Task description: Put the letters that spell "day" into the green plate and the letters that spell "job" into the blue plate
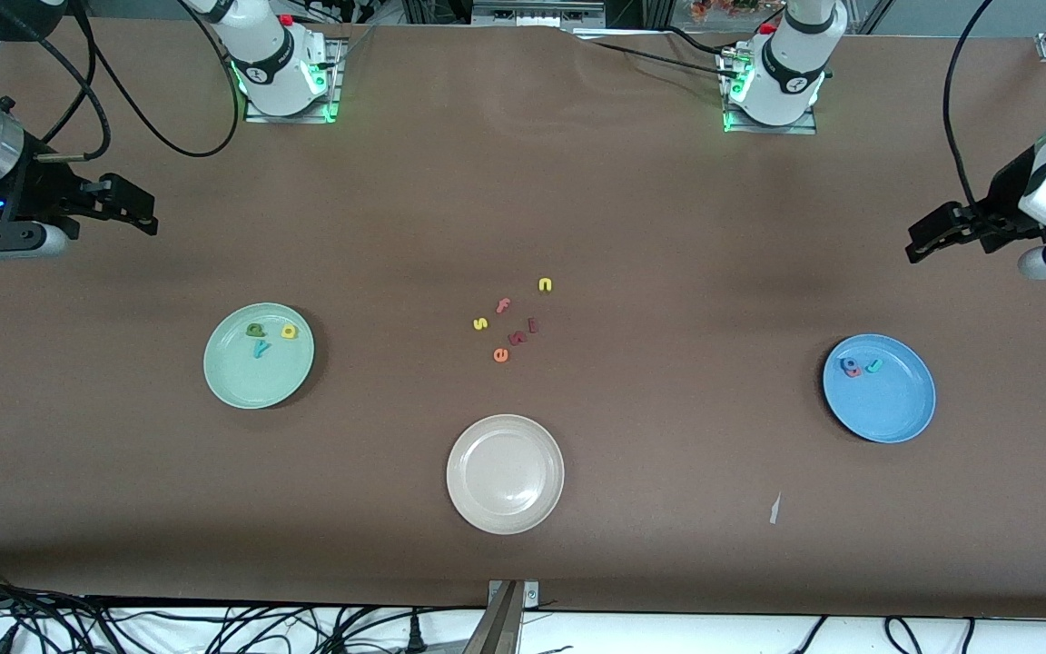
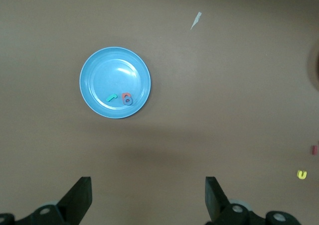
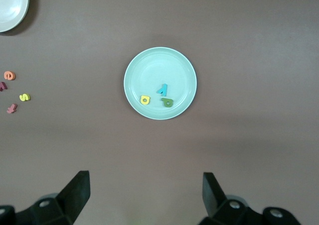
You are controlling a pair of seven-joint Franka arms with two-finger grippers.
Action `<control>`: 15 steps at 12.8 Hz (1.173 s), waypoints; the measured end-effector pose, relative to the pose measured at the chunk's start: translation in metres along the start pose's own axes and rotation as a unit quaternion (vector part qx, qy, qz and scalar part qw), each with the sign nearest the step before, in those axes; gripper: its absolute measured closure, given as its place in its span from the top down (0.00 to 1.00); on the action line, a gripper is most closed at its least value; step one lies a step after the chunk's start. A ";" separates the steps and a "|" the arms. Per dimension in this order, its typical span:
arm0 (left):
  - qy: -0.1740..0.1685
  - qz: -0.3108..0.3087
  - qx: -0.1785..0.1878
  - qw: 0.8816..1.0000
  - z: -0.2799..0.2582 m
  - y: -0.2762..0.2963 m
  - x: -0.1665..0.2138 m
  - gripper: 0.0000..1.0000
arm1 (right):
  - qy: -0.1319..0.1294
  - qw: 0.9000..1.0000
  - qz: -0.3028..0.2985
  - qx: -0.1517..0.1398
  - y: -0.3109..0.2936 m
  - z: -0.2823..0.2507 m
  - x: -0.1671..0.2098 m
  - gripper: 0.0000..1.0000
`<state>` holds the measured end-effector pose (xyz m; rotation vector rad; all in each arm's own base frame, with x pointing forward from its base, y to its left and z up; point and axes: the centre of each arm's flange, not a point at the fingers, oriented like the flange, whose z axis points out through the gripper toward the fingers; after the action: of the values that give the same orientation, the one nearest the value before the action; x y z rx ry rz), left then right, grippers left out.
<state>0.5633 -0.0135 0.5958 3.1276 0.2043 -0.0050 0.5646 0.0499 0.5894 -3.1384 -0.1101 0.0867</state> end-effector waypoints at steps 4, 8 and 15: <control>-0.001 0.016 0.001 1.000 -0.012 0.003 -0.003 1.00 | 0.000 1.000 -0.003 0.000 -0.001 0.000 0.000 1.00; -0.002 0.015 0.001 1.000 -0.012 0.003 -0.003 1.00 | 0.000 1.000 -0.004 0.000 -0.002 0.000 0.000 1.00; -0.003 0.013 0.001 1.000 -0.010 -0.001 -0.001 1.00 | 0.002 1.000 -0.008 0.000 -0.003 -0.002 -0.001 1.00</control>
<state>0.5619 -0.0129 0.6060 3.1323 0.1642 -0.0154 0.5635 0.0525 0.5916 -3.1370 -0.1357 0.0818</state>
